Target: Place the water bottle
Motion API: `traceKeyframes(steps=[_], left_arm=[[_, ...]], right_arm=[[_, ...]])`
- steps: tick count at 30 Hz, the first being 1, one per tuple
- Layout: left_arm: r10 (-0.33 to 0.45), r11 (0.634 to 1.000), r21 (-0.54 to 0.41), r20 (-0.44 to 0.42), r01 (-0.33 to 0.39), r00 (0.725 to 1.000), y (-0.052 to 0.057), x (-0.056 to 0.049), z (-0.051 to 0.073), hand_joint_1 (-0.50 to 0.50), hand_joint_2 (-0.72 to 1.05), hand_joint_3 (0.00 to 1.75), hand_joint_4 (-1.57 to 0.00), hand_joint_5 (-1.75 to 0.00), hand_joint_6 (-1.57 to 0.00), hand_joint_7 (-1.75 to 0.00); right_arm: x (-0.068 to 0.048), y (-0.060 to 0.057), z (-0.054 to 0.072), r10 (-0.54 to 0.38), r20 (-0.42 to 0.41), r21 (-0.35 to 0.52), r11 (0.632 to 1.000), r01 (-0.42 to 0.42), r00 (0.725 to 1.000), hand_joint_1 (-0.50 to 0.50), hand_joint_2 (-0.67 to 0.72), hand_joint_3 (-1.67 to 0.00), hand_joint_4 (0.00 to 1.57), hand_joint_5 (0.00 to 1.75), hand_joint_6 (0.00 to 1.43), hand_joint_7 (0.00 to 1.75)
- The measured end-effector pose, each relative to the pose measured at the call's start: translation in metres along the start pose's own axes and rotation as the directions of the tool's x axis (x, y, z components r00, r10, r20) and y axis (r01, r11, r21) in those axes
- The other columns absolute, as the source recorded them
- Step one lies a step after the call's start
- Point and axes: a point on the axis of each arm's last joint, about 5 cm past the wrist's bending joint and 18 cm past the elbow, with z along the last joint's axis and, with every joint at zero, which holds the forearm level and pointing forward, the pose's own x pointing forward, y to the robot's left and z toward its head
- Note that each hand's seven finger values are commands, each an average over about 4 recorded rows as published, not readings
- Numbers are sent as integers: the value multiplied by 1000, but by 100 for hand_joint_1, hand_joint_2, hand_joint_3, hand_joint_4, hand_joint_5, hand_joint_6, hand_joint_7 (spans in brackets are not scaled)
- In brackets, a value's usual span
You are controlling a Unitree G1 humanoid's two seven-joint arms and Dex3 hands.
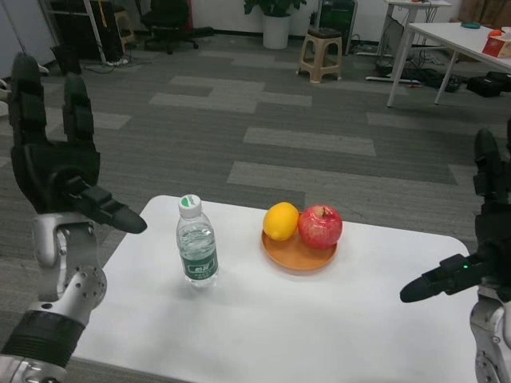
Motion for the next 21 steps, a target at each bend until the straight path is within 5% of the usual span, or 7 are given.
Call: traceKeyframes(steps=[5,11,21], left_arm=[[-100,995,-13,-144,100,984,3,6,13,-50,-64,9,0,0,0,-14],[-201,980,-72,-332,188,922,5,10,22,-50,-55,9,0,0,0,-14],[-237,971,-83,-417,224,878,7,13,24,-50,-55,9,0,0,0,-14]], right_arm=[[1,0,0,2,2,0,1000,-2,1000,-25,72,0,0,0,0,0],[1,0,-1,1,-2,-1,1000,-1,1000,-25,72,0,0,0,0,0],[1,0,-1,6,-6,-3,1000,-6,1000,-25,72,0,0,0,0,0]])
